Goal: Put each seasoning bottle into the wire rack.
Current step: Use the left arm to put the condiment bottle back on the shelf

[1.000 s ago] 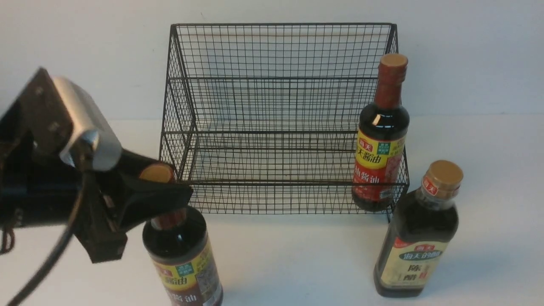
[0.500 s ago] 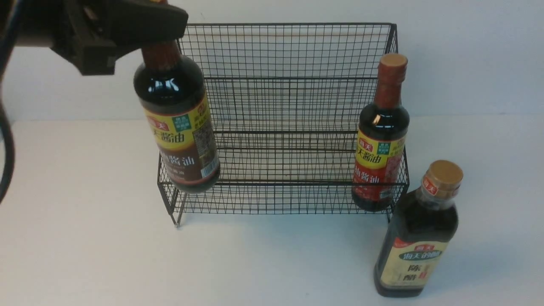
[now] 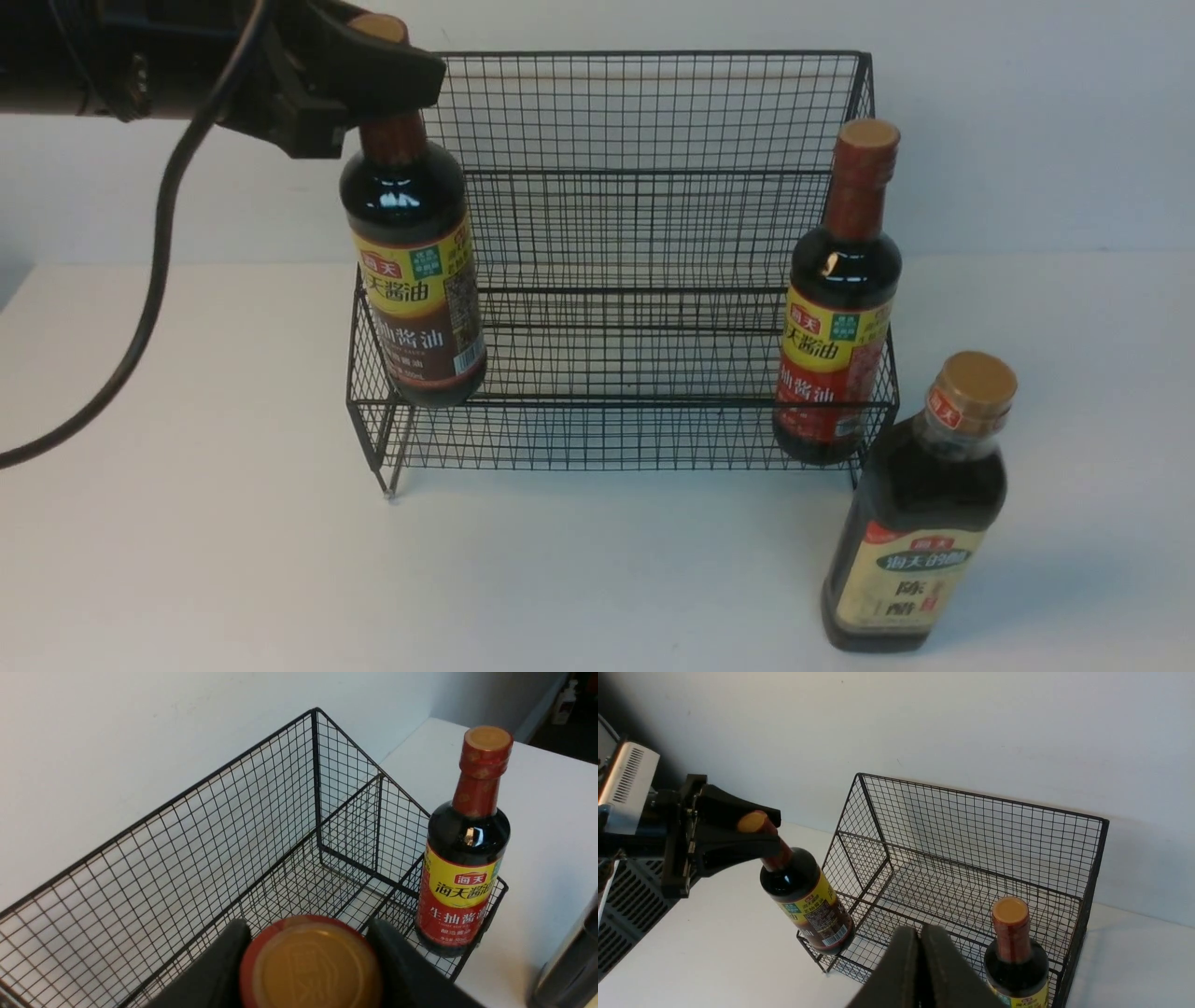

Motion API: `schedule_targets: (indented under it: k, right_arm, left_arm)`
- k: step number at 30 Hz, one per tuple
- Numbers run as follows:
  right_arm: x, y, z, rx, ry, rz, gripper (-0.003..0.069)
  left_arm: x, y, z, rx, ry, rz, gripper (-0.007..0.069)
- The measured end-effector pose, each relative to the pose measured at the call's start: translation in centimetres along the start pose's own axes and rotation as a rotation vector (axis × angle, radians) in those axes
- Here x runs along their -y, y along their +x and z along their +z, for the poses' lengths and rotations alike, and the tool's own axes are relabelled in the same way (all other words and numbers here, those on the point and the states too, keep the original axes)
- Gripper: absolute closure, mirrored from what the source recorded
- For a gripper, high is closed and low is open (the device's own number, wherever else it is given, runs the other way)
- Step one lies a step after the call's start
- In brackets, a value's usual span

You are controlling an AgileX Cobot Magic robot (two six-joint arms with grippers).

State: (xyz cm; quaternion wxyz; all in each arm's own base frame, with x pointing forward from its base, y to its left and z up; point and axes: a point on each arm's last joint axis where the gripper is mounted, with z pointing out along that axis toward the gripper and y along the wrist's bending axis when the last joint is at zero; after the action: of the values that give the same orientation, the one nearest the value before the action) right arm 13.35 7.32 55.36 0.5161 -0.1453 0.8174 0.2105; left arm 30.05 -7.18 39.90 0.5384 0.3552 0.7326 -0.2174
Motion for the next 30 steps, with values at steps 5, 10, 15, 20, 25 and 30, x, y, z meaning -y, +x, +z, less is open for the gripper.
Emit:
schedule_targets:
  k: [5,10,15,20,25,30]
  right_arm:
    - [0.3,0.8,1.0,-0.044,0.007,0.006,0.0673]
    - [0.6,1.9,2.1,-0.099,0.016,0.013,0.0673]
    - [0.7,2.4,2.1,-0.113,0.019,0.014,0.0673]
    - [0.7,2.5,2.1,-0.113,0.021,0.013,0.0673]
    - [0.7,2.5,2.0,-0.111,0.021,0.013,0.0673]
    - [0.5,2.5,0.6,-0.081,0.015,0.01,0.0673]
  left_arm:
    - [-0.5,0.2,0.5,0.014,-0.008,-0.024,0.0344]
    - [-1.1,0.3,0.8,0.03,-0.053,-0.043,0.0344]
    - [-1.7,0.9,1.3,-0.002,-0.089,-0.026,0.0344]
    - [-1.9,1.4,1.5,-0.023,-0.092,-0.02,0.0346]
    - [-1.7,1.6,1.7,-0.034,-0.061,-0.026,0.0346]
    - [-2.0,2.8,2.8,-0.073,-0.006,-0.079,0.0346]
